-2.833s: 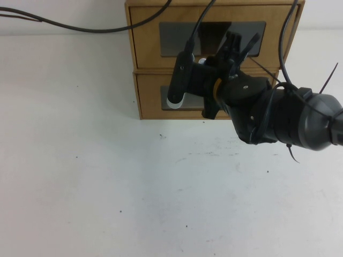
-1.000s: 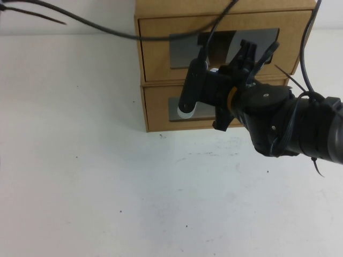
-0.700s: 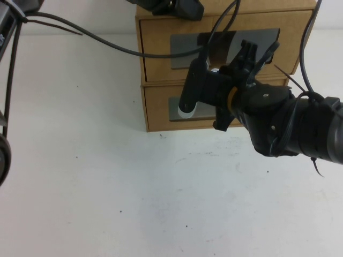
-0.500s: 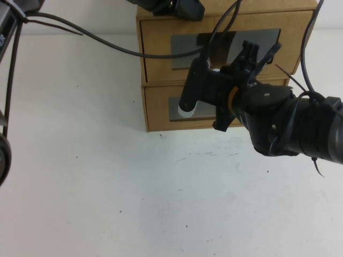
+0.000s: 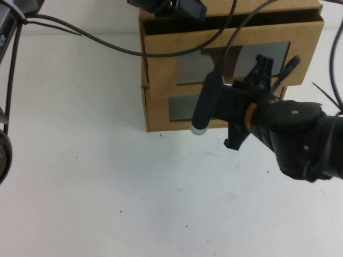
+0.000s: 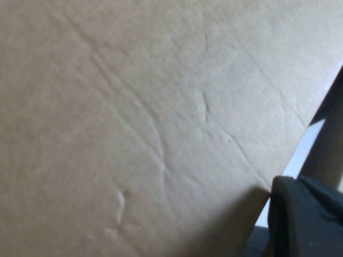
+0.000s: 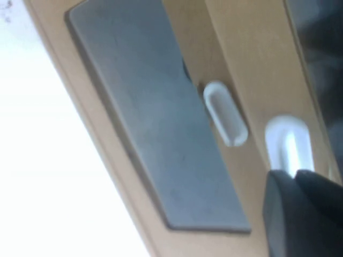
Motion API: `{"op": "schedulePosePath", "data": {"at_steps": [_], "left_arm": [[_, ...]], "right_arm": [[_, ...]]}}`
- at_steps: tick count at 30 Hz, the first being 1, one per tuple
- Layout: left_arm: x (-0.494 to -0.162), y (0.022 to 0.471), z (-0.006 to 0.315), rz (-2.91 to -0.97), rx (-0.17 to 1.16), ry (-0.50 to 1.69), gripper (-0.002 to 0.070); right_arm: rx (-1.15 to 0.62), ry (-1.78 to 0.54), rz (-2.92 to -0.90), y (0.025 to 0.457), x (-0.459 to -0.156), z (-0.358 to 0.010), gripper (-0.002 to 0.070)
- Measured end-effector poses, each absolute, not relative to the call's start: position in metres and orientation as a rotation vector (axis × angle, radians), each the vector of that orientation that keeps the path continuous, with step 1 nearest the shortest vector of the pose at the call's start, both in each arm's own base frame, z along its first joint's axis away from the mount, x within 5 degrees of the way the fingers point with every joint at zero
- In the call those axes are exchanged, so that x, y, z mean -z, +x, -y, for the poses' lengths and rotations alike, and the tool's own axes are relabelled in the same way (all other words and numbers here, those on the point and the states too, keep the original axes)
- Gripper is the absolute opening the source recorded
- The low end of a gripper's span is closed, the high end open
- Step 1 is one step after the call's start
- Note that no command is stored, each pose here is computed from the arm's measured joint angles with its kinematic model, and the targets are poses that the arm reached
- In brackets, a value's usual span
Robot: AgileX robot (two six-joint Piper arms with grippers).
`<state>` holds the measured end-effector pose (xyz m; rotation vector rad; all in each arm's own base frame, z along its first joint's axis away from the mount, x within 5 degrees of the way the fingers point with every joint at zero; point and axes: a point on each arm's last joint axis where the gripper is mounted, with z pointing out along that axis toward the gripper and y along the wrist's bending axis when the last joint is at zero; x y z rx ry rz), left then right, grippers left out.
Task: Open the shoe box
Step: 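Pull the top drawer of the cardboard box fully open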
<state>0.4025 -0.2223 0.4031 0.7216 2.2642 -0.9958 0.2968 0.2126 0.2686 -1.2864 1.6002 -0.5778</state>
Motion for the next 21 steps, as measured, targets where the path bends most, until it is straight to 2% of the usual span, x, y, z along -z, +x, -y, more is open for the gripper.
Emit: {"op": "schedulePosePath", "data": {"at_steps": [9, 16, 19, 21], "left_arm": [[-0.403, 0.405, 0.22, -2.256, 0.982, 0.706, -0.0006], [-0.403, 0.405, 0.221, -2.255, 0.991, 0.705, -0.0006], [-0.403, 0.405, 0.221, -2.255, 0.991, 0.705, -0.0006], [-0.403, 0.405, 0.221, -2.255, 0.991, 0.705, -0.0006]], "right_arm": [[0.504, -1.235, -1.603, 0.256, -0.283, -0.199, -0.0013], [0.523, -1.223, -1.555, 0.253, -0.289, -0.2, -0.0013], [0.511, -1.241, -1.524, 0.253, -0.289, -0.203, 0.0023], [0.519, -1.26, -1.518, 0.254, -0.286, -0.204, 0.0083]]}}
